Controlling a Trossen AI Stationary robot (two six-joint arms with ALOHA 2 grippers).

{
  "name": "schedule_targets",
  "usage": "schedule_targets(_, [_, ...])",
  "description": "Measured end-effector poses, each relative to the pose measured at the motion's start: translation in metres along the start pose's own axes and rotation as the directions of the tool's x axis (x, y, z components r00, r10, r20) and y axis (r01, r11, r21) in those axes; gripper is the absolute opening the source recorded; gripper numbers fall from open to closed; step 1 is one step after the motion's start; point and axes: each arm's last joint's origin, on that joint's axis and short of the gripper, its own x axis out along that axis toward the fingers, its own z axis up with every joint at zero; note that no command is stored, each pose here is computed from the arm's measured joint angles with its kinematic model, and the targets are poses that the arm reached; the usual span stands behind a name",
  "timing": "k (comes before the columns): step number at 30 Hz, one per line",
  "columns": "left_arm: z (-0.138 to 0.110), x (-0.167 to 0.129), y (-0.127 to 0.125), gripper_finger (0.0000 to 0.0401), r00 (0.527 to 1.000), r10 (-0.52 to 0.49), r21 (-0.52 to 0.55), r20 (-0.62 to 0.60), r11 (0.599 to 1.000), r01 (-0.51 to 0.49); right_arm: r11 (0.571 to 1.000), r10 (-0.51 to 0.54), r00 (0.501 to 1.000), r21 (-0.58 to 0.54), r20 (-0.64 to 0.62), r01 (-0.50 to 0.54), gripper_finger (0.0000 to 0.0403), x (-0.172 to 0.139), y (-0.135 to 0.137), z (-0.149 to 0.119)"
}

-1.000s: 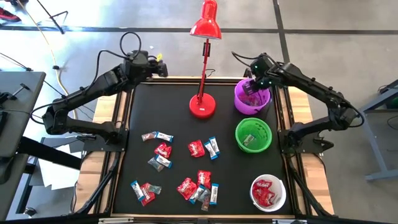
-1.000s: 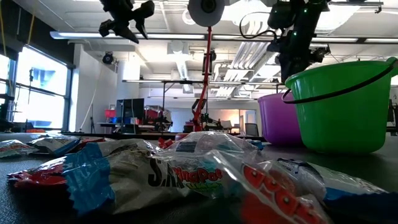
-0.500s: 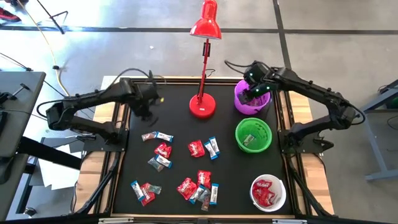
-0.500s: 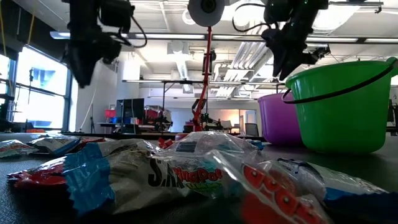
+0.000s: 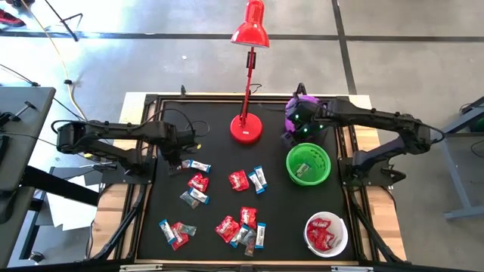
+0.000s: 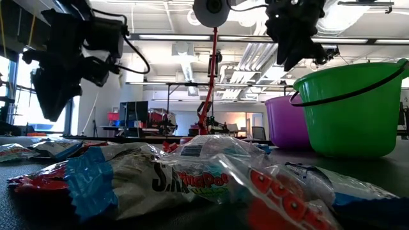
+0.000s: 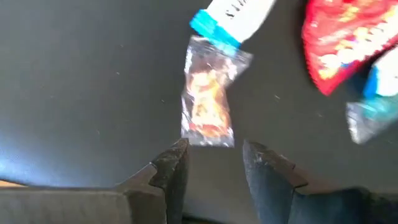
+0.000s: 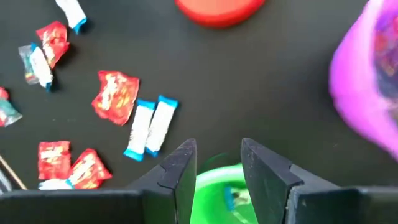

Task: Organize candy in baskets
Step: Put the orange gummy into the violet bucket

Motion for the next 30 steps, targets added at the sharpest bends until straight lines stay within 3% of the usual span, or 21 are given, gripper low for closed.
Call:
schedule_targets(8, [0.005, 0.008, -0.001, 0.0145, 0.999, 0.025, -0.064, 0.038, 0.998, -0.023, 1.000, -0.015, 1.000, -0.009, 0.003, 0.015, 0.0121, 0.002, 0.024, -0.021])
schedule_targets(15, [0.015, 0.017, 0.000, 0.0145, 0.993, 0.102, -0.253, 0.050, 0.964, -0.087, 0.999, -0.044, 0.998, -0.022, 0.036, 0.045, 0.0121, 0.003, 0.038, -0.036])
schedule_targets(30, [0.027, 0.051, -0.002, 0.0145, 0.984, 0.103, -0.271, -0.143, 0.953, -0.139, 0.998, -0.054, 0.997, -0.035, 0.050, 0.056, 0.0121, 0.003, 0.041, -0.040])
